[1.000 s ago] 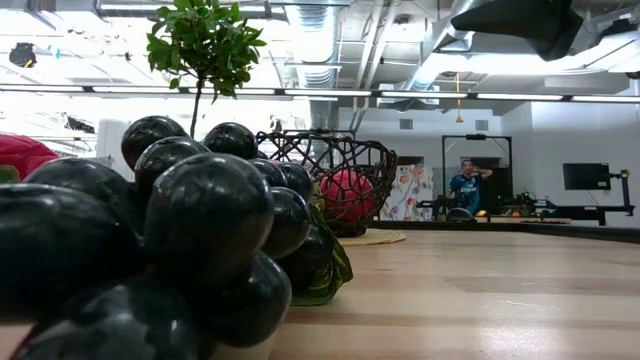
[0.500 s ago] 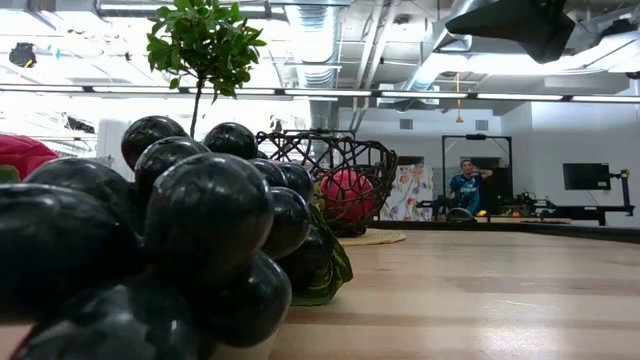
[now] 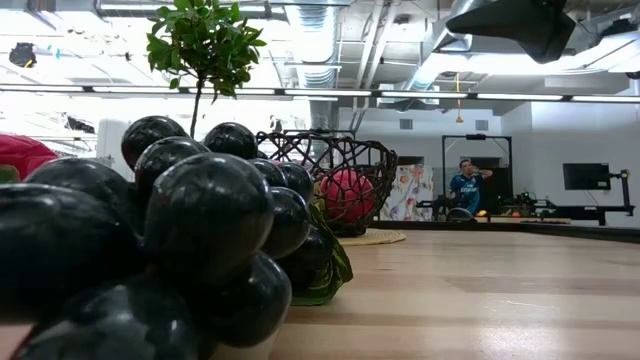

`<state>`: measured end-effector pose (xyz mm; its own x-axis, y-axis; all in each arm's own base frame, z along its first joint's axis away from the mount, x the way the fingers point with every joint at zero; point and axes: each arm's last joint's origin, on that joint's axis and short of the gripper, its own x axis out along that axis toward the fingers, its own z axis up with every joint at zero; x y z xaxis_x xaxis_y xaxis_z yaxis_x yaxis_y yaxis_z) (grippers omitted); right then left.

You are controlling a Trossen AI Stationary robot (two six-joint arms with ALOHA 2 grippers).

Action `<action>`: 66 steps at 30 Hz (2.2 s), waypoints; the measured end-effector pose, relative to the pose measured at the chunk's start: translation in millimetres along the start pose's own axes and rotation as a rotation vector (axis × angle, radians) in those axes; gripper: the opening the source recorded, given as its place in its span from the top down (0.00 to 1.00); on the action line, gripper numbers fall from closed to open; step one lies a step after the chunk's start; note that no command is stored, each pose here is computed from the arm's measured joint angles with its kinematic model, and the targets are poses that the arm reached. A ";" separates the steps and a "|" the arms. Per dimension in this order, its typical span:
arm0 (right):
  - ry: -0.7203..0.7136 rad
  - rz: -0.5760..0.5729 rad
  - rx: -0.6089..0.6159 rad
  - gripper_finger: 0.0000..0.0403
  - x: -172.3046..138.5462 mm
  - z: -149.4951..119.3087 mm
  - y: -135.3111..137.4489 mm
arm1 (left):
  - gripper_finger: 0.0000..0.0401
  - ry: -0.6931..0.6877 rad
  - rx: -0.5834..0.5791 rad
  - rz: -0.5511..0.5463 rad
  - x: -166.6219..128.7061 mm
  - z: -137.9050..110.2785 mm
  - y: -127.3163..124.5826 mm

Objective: Build produce basket
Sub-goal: Put the red tomato into the basket

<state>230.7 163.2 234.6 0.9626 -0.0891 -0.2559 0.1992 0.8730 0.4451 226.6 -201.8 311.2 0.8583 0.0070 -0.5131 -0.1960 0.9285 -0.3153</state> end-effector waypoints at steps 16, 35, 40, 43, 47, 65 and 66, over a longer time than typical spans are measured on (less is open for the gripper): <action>0.010 0.014 0.000 0.07 -0.3 -0.5 0.7 | 0.13 0.158 -0.072 0.044 -8.4 -18.8 4.9; 0.003 0.001 -0.005 0.07 2.6 1.8 -2.0 | 0.13 0.144 -0.073 0.032 -15.9 -25.5 -0.9; -0.003 0.004 -0.013 0.07 5.7 -1.0 -0.9 | 0.13 0.143 -0.087 0.032 -16.1 -25.6 -1.1; -0.027 0.027 -0.033 0.07 11.0 -3.9 2.7 | 0.13 0.146 -0.086 0.028 -17.3 -26.8 -1.9; -0.034 0.043 -0.057 0.07 26.3 -14.8 3.6 | 0.13 0.158 -0.076 0.035 -13.1 -30.9 -3.7; 0.022 -0.063 -0.413 0.07 140.8 -26.6 39.8 | 0.13 0.252 -0.080 0.085 13.3 -59.5 -12.8; 0.026 -0.076 -0.412 0.07 147.0 -27.8 37.8 | 0.13 0.253 -0.078 0.085 13.5 -60.2 -13.1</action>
<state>374.7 196.5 189.9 0.9419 -0.1535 -0.2988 0.1746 0.9836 0.0452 212.2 -236.2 260.3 0.6935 -0.0181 -0.7202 -0.3071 0.8969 -0.3182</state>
